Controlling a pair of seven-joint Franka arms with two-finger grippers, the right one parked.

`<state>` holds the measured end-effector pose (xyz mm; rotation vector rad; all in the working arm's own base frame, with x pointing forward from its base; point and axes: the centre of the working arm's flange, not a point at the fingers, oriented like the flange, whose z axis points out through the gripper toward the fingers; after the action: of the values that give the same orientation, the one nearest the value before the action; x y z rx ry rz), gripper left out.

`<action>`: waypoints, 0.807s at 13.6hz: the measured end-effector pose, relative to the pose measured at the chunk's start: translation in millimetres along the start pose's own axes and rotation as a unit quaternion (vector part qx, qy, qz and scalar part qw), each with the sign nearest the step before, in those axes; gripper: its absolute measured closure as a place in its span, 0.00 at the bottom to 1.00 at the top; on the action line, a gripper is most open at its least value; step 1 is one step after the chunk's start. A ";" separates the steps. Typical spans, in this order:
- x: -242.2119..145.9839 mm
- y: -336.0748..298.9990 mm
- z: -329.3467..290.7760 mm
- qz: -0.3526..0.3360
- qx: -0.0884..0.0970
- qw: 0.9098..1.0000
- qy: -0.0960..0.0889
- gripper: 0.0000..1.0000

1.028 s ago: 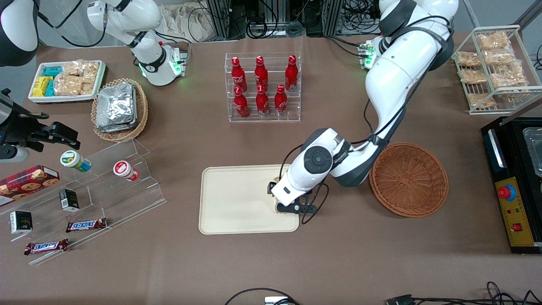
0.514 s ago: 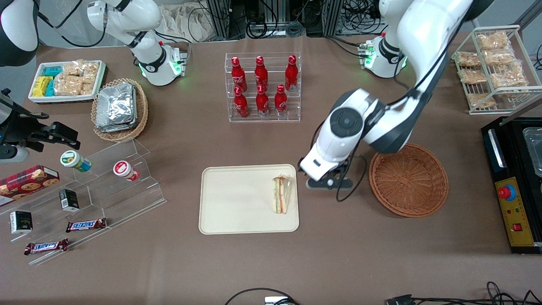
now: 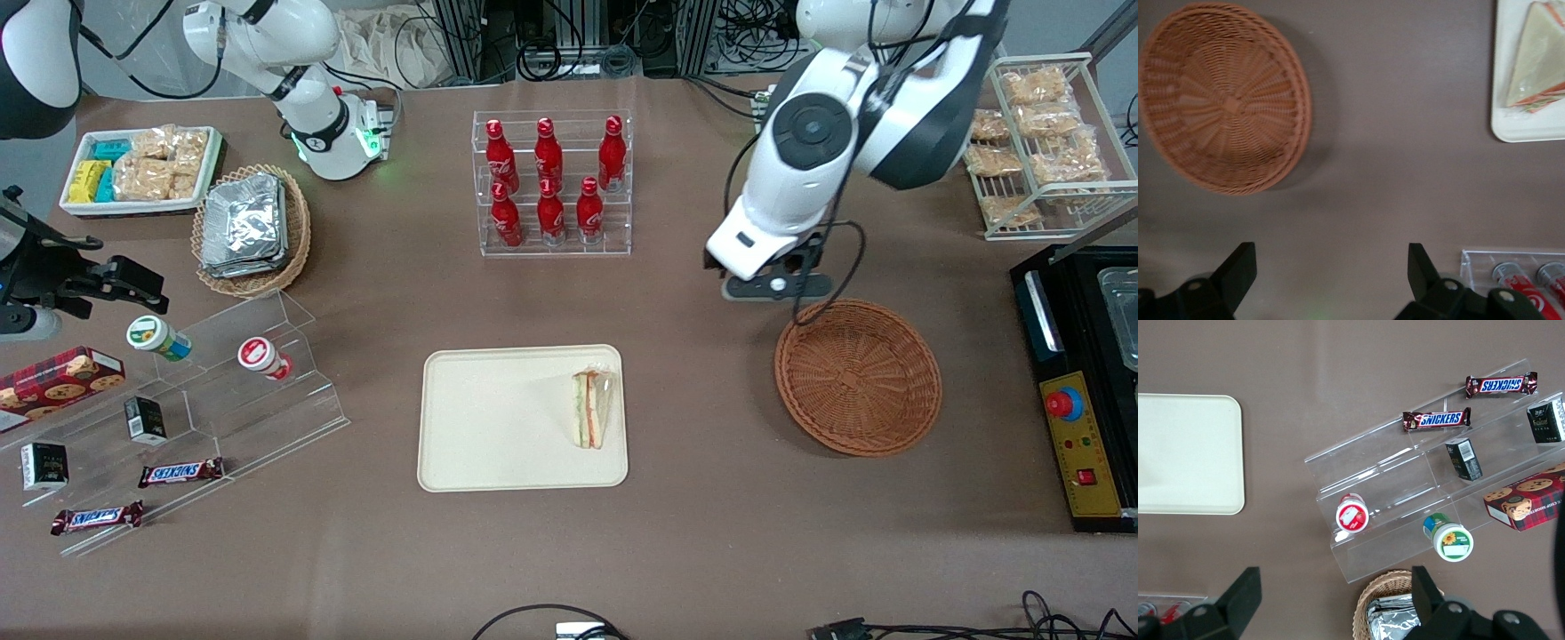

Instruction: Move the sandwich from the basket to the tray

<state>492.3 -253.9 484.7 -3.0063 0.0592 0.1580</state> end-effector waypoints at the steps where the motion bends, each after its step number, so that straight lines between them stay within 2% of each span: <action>1: 3.8 -18.1 -13.3 -0.005 0.002 1.000 -0.008 0.00; 3: 17.9 -63.8 -32.3 -0.013 -0.002 1.000 -0.017 0.00; 8: 49.7 -213.3 -34.1 -0.090 -0.024 0.995 -0.021 0.00; 11: 51.0 -236.8 -31.2 -0.101 -0.028 0.994 -0.024 0.00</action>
<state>557.1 -25.1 540.3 -3.0374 -0.2576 0.2128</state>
